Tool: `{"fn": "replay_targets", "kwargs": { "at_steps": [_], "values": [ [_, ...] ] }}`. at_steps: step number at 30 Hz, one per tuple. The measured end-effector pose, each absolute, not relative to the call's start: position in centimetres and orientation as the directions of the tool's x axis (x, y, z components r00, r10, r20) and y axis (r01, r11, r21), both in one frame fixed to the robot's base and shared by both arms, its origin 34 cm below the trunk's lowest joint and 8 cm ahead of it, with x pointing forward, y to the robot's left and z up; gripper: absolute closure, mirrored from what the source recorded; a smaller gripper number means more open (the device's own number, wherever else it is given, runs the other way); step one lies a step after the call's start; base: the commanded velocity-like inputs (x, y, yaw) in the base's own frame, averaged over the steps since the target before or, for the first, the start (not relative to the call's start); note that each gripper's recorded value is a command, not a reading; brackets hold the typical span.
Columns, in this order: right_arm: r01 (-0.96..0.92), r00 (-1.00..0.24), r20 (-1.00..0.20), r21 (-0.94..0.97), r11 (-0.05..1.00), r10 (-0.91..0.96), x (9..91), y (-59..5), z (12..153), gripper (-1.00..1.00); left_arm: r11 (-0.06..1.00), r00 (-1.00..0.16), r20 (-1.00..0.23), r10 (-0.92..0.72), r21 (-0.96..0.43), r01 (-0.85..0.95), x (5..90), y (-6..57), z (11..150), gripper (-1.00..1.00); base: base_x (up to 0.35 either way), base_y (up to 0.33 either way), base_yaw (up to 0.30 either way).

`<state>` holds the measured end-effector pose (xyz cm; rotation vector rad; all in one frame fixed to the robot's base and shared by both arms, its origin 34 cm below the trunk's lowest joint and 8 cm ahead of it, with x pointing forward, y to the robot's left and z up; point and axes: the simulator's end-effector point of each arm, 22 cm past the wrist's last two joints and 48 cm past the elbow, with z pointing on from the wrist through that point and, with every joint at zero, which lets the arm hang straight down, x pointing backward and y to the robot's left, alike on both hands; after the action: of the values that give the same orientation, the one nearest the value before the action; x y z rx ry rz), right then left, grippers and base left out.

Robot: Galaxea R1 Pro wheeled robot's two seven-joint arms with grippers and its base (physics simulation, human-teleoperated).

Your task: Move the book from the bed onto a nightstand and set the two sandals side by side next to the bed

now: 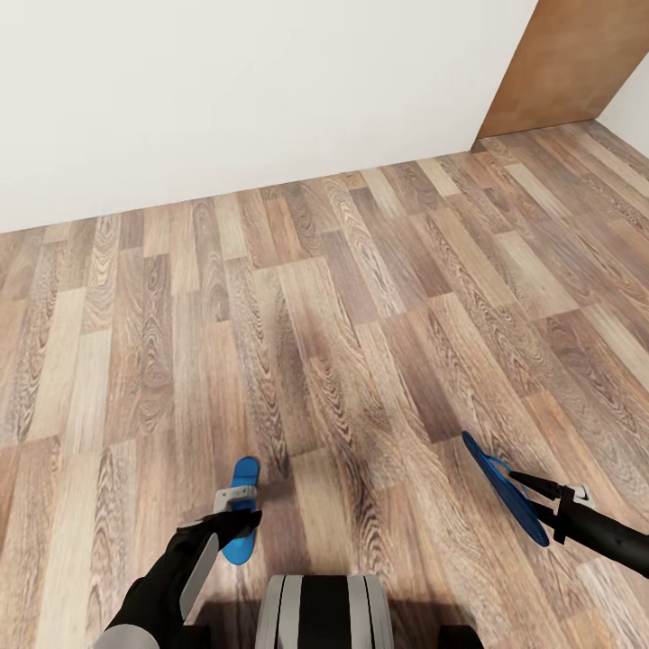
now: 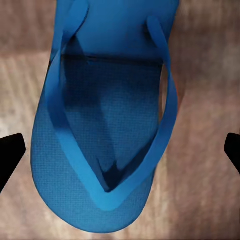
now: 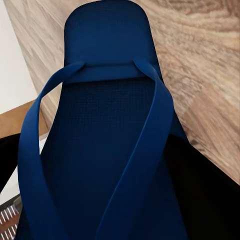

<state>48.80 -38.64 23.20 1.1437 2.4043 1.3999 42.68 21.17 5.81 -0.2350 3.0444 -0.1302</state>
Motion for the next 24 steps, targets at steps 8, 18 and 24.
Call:
{"fn": "replay_targets", "kwargs": {
  "at_steps": [8, 18, 24],
  "values": [
    [0.543, -0.703, 0.246, 0.791, 0.280, 0.667, 48.78, -38.59, 23.20, 1.00, 0.985, -0.985, -0.080, -0.153, -0.091, -0.145, 42.71, 21.11, 5.83, -1.00, 0.152, 0.001, 0.000],
    [0.543, -0.702, 0.246, 0.792, 0.280, 0.668, 48.83, -38.62, 23.20, 1.00, 0.985, -0.985, -0.080, -0.156, -0.090, -0.149, 42.71, 21.18, 5.81, -1.00, 0.020, 0.000, 0.000],
    [0.543, -0.703, 0.247, 0.791, 0.280, 0.667, 48.79, -38.59, 23.18, 1.00, 0.985, -0.984, -0.080, -0.157, -0.091, -0.149, 42.71, 21.17, 5.81, -1.00, 0.000, 0.000, 0.000]
  ]
}}
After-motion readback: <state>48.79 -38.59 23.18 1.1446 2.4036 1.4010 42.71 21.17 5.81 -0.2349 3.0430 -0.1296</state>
